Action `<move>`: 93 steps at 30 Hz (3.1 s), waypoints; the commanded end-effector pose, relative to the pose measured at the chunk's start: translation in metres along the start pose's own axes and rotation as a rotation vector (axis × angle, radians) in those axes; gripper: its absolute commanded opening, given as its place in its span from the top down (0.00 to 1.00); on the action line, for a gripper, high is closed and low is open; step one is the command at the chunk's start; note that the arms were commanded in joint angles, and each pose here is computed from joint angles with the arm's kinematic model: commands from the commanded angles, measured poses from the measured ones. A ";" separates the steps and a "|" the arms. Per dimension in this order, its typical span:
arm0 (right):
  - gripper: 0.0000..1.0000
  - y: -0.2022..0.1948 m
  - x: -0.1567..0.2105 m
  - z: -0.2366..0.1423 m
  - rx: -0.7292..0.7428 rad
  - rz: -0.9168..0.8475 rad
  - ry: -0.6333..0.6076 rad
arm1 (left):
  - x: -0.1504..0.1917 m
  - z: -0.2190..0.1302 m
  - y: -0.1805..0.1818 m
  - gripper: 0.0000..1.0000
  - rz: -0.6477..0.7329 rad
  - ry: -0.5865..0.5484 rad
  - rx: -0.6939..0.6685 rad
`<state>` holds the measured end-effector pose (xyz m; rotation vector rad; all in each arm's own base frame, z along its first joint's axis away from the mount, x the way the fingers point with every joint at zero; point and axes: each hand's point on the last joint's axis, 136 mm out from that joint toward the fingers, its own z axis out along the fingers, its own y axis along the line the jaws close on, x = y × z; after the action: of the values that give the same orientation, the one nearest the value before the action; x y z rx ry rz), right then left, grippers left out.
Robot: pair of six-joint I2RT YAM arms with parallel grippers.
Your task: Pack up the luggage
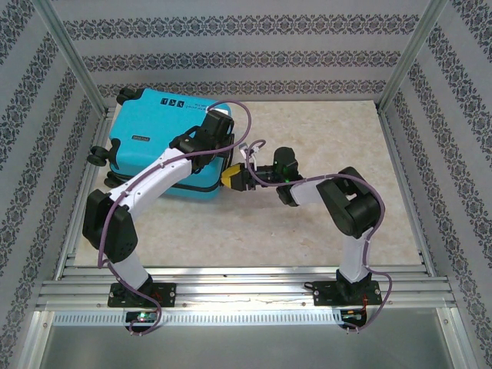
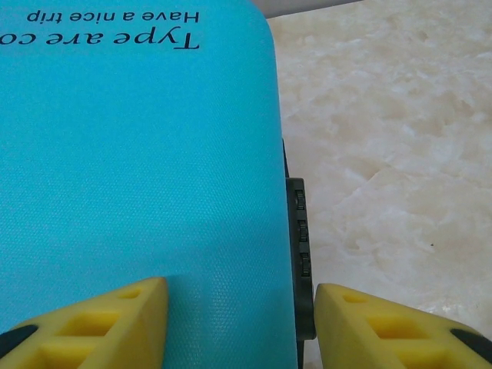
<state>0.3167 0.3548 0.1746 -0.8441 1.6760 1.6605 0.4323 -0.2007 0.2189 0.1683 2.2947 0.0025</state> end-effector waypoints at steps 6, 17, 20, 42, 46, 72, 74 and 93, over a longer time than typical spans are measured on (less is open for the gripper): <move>0.57 -0.064 0.026 -0.002 0.279 -0.078 0.041 | 0.102 0.019 -0.032 0.48 0.087 0.362 0.119; 0.60 -0.067 0.041 0.008 0.280 -0.149 0.116 | 0.101 0.018 -0.032 0.48 0.088 0.366 0.118; 0.60 -0.066 0.041 0.011 0.274 -0.163 0.119 | 0.101 0.018 -0.031 0.48 0.089 0.367 0.116; 0.72 -0.072 0.036 0.025 0.377 -0.216 0.115 | 0.104 0.019 -0.037 0.49 0.069 0.373 0.143; 0.76 -0.062 0.033 0.027 0.354 -0.210 0.095 | 0.105 0.020 -0.037 0.49 0.067 0.374 0.141; 1.00 -0.064 -0.001 0.019 0.499 -0.069 -0.010 | 0.113 0.019 -0.032 0.49 0.066 0.374 0.130; 1.00 -0.072 -0.009 0.012 0.567 -0.050 -0.036 | 0.115 0.019 -0.032 0.49 0.067 0.376 0.130; 1.00 -0.072 -0.073 -0.007 0.381 0.199 -0.218 | 0.147 0.026 -0.026 0.52 0.100 0.430 0.129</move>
<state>0.3638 0.3553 0.1054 -0.3625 2.2007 1.4273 0.4393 -0.2056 0.2165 0.1437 2.2152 -0.0509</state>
